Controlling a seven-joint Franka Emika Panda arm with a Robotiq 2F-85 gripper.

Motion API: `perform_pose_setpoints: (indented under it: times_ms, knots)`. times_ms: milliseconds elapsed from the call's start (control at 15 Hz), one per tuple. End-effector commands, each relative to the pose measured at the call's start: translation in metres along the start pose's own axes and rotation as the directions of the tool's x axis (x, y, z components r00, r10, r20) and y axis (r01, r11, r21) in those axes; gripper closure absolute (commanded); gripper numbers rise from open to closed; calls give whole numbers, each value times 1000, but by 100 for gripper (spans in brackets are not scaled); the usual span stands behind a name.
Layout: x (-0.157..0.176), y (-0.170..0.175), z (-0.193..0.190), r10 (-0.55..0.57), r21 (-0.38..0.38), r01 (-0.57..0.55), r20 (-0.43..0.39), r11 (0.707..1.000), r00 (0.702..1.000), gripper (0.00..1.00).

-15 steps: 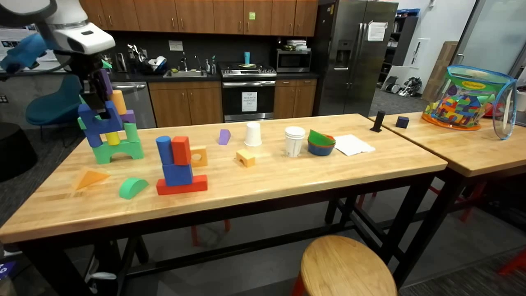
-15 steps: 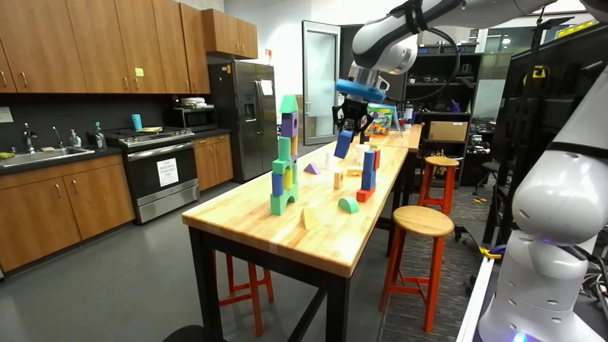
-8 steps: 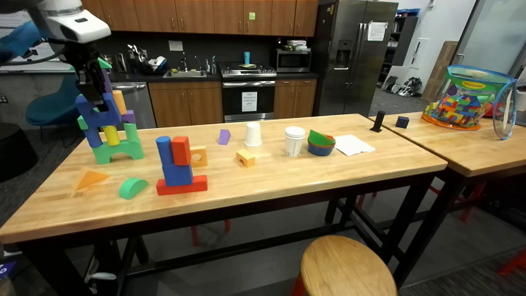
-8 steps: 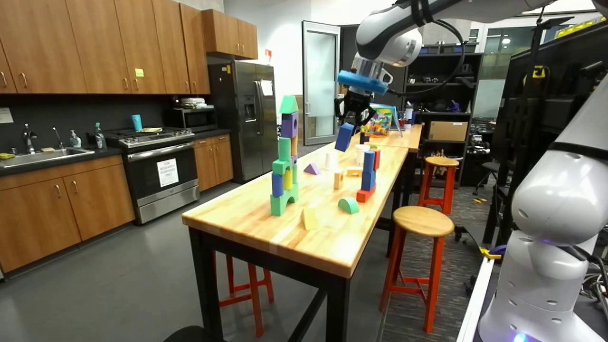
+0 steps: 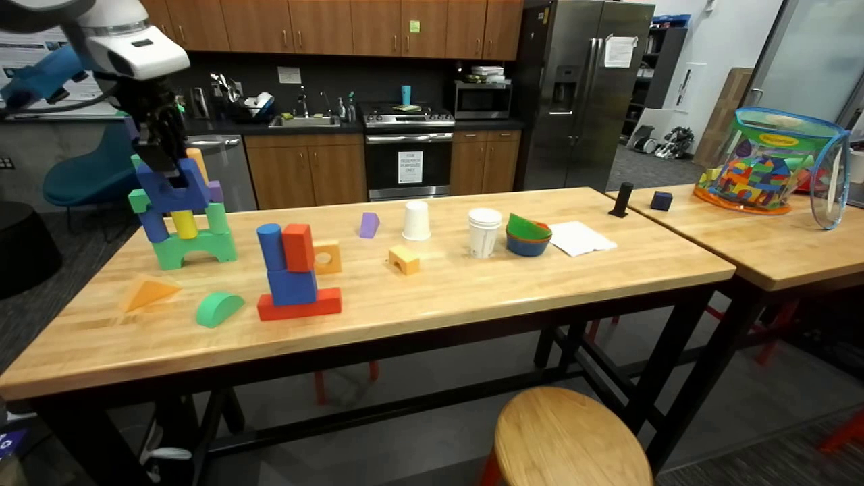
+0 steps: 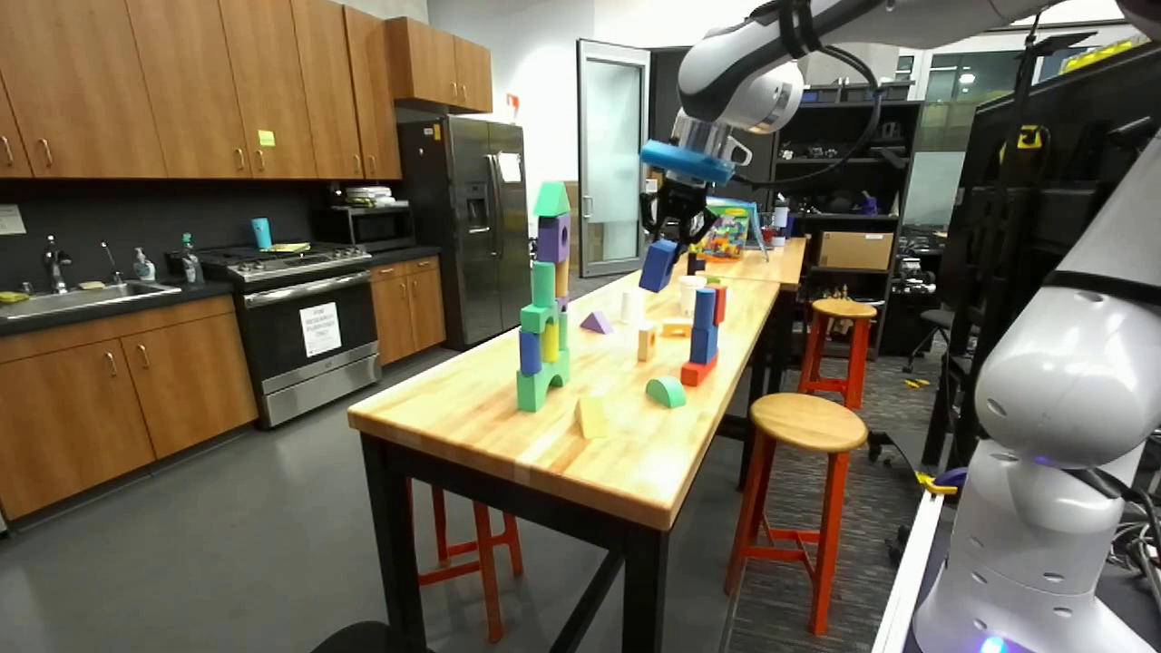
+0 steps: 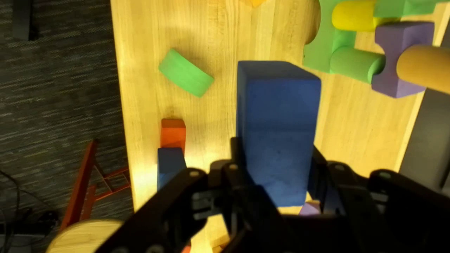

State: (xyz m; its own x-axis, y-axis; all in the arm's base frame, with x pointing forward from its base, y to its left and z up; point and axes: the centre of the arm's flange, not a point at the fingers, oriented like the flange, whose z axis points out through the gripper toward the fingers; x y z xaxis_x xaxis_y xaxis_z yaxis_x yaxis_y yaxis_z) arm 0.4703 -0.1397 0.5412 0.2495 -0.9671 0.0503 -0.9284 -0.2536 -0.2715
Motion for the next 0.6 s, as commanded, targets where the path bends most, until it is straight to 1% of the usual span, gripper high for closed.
perform_pose_setpoints:
  times_ms: [0, 67, 200, 400, 533]
  knots:
    - [22, -6, -4, 184, -13, -185, -76, 983, 980, 85]
    - [28, -5, -7, 223, -23, -226, -94, 974, 970, 85]
    - [35, -3, -12, 265, -44, -274, -144, 961, 953, 85]
    - [39, -3, -20, 271, -84, -293, -211, 952, 939, 85]
    - [41, -4, -24, 249, -119, -281, -229, 952, 941, 85]
